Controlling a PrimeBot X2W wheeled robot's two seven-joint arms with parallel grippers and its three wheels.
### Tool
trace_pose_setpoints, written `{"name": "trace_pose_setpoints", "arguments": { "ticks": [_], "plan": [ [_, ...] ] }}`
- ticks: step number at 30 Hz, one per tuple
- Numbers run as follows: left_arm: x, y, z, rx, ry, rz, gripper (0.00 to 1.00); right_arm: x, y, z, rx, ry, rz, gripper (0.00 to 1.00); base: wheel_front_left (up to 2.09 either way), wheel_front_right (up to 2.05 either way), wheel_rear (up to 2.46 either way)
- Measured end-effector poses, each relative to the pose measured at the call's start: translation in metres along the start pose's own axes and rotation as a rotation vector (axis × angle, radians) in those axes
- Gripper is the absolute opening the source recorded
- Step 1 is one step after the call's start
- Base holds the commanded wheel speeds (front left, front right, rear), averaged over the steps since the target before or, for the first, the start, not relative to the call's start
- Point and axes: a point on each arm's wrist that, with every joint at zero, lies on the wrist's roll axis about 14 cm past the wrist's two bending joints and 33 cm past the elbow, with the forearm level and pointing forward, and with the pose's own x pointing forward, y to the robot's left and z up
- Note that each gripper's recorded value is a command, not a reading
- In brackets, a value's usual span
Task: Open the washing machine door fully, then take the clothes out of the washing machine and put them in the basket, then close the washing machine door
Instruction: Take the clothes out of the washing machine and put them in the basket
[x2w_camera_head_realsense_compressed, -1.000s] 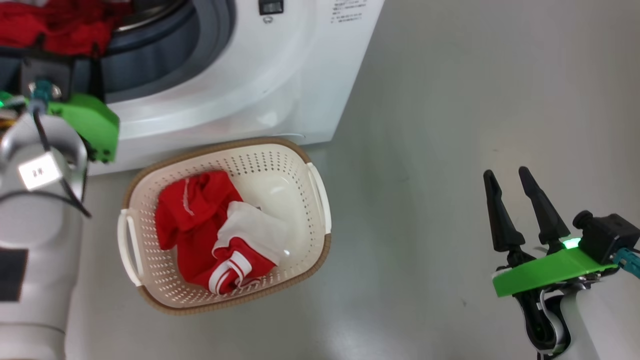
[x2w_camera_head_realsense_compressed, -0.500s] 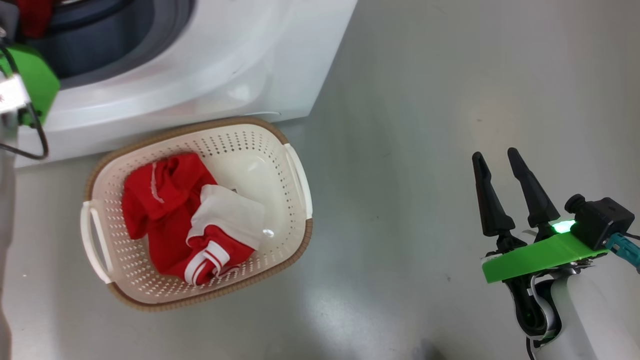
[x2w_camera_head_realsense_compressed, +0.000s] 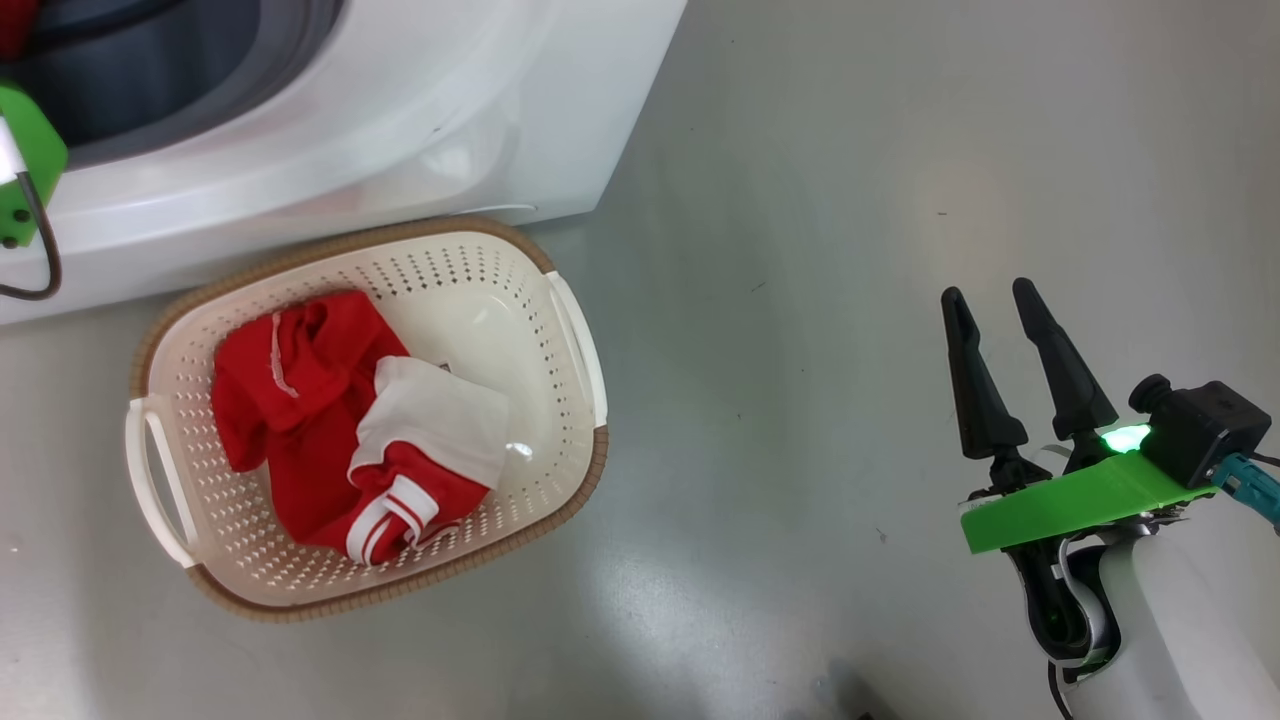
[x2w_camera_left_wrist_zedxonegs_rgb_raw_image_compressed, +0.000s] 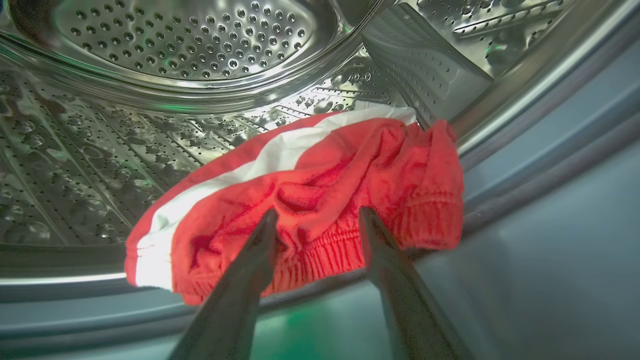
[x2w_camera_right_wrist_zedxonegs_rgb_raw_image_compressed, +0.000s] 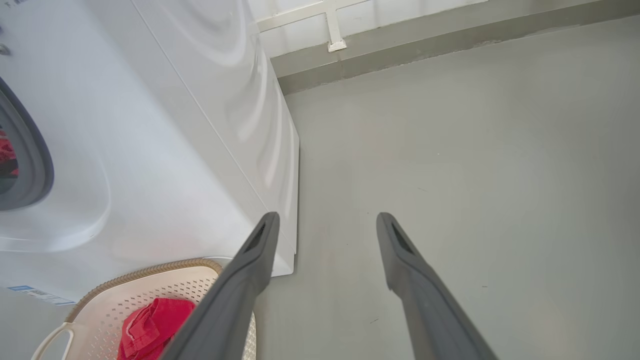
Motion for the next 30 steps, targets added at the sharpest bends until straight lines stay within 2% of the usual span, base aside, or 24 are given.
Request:
{"name": "trace_pose_setpoints", "arguments": {
  "ticks": [1,2,11,20,22,26,30],
  "plan": [
    [0.000,0.001,-0.001,-0.001,0.002,0.001,0.10,0.000,0.000,0.000,0.000,0.000,0.001,1.00,0.00,0.00,0.00],
    [-0.001,0.001,-0.001,-0.003,0.003,0.002,0.00,0.000,0.001,0.000,0.001,-0.001,0.002,1.00,0.00,0.00,0.00],
    [-0.009,0.012,0.016,-0.076,-0.081,0.032,0.00,0.001,0.007,0.005,0.005,-0.014,0.021,1.00,0.00,0.00,0.00],
    [-0.033,0.011,0.035,-0.326,-0.191,0.040,0.00,0.001,0.019,0.014,0.005,-0.035,0.059,1.00,0.00,0.00,0.00],
    [-0.036,0.012,0.037,-0.350,-0.203,0.039,0.00,0.002,0.020,0.015,0.004,-0.036,0.064,1.00,0.00,0.00,0.00],
    [-0.050,0.023,0.058,-0.448,-0.310,0.062,0.00,0.003,0.024,0.016,-0.002,-0.039,0.084,1.00,0.00,0.00,0.00],
    [-0.068,0.033,0.060,-0.556,-0.374,0.093,0.00,0.004,0.030,0.017,-0.001,-0.041,0.102,1.00,0.00,0.00,0.00]
  ]
}}
